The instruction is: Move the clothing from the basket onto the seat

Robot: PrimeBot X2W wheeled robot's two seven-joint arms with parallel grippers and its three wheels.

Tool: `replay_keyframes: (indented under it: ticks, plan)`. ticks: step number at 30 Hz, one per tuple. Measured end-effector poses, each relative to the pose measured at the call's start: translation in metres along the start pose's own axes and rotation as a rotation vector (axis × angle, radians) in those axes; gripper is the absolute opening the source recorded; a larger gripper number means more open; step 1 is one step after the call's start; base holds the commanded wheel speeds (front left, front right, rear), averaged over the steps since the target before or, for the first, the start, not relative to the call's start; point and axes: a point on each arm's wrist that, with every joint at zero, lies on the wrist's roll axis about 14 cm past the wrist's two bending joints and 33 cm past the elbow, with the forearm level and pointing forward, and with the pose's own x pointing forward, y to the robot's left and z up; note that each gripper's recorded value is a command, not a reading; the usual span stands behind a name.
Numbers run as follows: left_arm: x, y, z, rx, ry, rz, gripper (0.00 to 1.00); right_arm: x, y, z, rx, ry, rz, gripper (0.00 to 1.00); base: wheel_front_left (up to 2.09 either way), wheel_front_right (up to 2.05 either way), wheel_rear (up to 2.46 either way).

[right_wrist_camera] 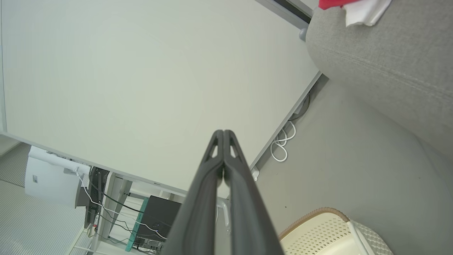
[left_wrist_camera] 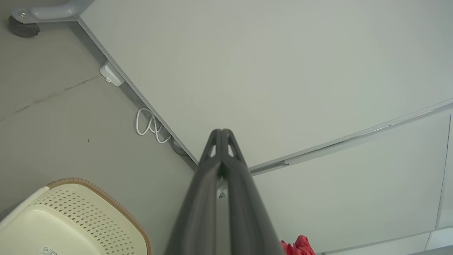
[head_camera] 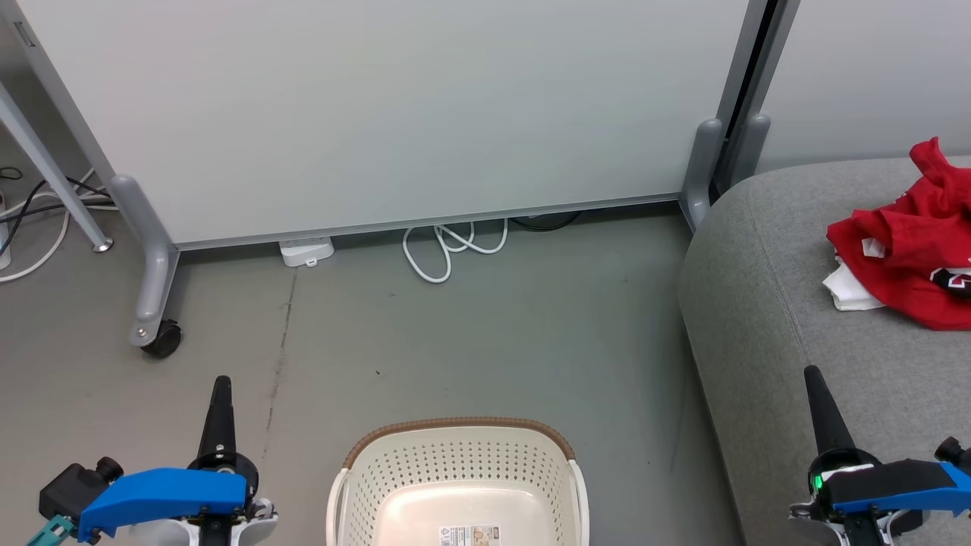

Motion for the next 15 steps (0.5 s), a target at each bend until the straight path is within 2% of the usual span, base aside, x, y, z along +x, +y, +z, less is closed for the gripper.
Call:
replay_keyframes:
  ticks: [15]
  plan:
    - [0.0045,-0.0069,0.0037,-0.141,0.002,-0.023,0.00,0.0019,0.0040,0.0026,0.148,0.003,0.013,0.00,0.00,0.00,0.00]
